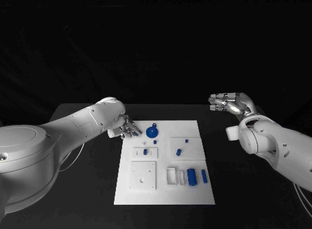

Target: Assemble the parts on the task board

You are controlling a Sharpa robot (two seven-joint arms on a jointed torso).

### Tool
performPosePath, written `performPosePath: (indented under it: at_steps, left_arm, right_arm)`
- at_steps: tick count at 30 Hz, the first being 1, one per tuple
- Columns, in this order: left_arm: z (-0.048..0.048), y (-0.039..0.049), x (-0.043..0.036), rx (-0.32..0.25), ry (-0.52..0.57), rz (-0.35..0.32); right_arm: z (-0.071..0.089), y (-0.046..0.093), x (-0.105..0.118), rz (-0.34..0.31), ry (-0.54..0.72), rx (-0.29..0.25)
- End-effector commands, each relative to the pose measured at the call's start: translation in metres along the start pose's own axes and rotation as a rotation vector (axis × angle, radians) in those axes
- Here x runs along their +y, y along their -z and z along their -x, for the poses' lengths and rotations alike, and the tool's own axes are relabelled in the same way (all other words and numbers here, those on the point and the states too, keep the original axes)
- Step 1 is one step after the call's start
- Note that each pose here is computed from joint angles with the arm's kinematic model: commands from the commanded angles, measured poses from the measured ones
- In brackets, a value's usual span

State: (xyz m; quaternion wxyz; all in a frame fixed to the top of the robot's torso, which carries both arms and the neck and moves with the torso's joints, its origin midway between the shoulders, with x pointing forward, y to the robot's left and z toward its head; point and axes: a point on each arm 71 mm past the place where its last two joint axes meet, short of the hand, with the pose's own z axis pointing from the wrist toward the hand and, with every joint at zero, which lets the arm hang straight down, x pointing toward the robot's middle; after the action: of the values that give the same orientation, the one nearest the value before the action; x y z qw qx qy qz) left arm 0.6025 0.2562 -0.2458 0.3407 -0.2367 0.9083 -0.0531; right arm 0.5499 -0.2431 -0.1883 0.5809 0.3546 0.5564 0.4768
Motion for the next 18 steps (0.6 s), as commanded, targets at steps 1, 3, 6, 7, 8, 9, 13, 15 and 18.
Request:
performPosePath:
  at_steps: [1, 3, 6, 7, 8, 9, 13, 15, 18]
  left_arm:
    - [-0.0015, -0.0001, -0.003, 0.006, 0.01, -0.019]
    - [-0.0015, -0.0001, -0.0034, 0.003, 0.014, -0.024]
    - [-0.0013, 0.0, -0.0045, -0.004, 0.024, -0.037]
    - [-0.0012, 0.0001, -0.0048, -0.007, 0.028, -0.041]
    - [-0.001, 0.0001, -0.0052, -0.011, 0.034, -0.047]
    - [-0.0009, 0.0002, -0.0055, -0.013, 0.041, -0.052]
    - [-0.0007, 0.0004, -0.006, -0.018, 0.064, -0.067]
    - [-0.0009, 0.0006, -0.0062, -0.015, 0.076, -0.071]
    - [-0.0014, 0.0008, -0.0062, -0.011, 0.094, -0.075]
  right_arm:
    - [-0.0012, -0.0002, 0.0007, 0.006, -0.003, 0.009]
    - [-0.0013, -0.0003, 0.0006, 0.006, -0.003, 0.009]
    - [-0.0013, -0.0004, 0.0004, 0.005, -0.004, 0.009]
    - [-0.0013, -0.0004, 0.0003, 0.005, -0.004, 0.01]
    - [-0.0012, -0.0004, 0.0002, 0.005, -0.004, 0.01]
    - [-0.0011, -0.0004, 0.0001, 0.004, -0.003, 0.01]
    - [-0.0005, -0.0003, -0.0002, 0.003, -0.003, 0.01]
    - [0.0, -0.0003, -0.0004, 0.003, -0.002, 0.009]
    - [0.0005, -0.0001, -0.0005, 0.002, -0.002, 0.01]
